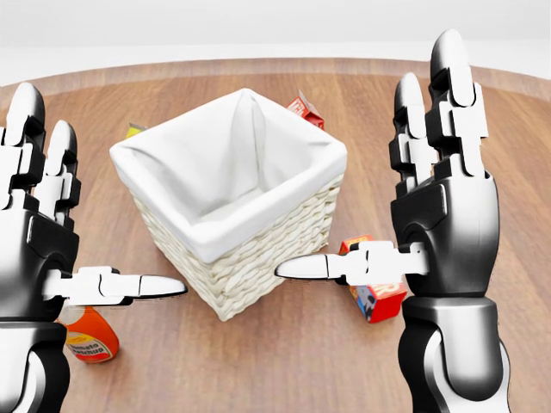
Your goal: Pick up the butter and put it in the basket.
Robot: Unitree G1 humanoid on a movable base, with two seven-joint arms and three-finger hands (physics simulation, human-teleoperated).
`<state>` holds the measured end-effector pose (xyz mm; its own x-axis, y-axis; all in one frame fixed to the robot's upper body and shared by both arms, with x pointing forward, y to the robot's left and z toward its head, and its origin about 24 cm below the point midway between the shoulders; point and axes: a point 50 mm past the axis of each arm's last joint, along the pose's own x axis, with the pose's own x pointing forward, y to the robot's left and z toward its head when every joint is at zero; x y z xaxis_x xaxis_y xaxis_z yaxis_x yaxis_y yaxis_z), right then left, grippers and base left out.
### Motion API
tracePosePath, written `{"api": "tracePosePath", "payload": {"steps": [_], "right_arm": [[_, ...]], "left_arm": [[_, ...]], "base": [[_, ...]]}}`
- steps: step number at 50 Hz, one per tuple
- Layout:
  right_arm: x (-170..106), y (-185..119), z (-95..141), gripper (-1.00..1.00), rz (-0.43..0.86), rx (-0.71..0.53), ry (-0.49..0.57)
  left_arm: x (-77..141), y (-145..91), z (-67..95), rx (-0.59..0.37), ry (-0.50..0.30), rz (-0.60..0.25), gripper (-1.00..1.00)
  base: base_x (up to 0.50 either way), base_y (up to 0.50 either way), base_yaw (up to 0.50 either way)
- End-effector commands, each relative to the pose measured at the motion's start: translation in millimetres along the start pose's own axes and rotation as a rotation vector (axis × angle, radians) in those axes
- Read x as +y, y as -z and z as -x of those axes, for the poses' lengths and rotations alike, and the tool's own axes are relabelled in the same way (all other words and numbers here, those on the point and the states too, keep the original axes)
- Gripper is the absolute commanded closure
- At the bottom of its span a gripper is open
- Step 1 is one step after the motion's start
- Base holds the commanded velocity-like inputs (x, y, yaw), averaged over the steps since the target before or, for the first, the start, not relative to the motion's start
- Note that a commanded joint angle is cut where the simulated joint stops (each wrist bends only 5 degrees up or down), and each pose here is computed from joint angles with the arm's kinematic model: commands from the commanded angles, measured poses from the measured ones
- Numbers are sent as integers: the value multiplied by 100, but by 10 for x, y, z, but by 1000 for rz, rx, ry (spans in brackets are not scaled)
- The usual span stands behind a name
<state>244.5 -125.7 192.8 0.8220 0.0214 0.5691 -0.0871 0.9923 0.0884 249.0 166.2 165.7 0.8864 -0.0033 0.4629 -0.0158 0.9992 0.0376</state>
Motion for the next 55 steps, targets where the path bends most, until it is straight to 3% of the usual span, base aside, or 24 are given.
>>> {"api": "tracePosePath", "payload": {"steps": [1,24,38,55], "right_arm": [[2,-5,2,-100,1,-2,-2],[-7,21,-2,-100,4,9,5],[-13,93,15,-100,51,40,6],[-329,440,136,-100,310,205,92]], "left_arm": [[-2,-2,0,-1,0,0,-100],[1,2,-5,0,0,-1,-100],[5,8,2,4,-2,-1,-100],[18,6,5,3,-4,1,-100]], "base": [[25,8,0],[25,8,0],[0,0,0],[0,0,0]]}}
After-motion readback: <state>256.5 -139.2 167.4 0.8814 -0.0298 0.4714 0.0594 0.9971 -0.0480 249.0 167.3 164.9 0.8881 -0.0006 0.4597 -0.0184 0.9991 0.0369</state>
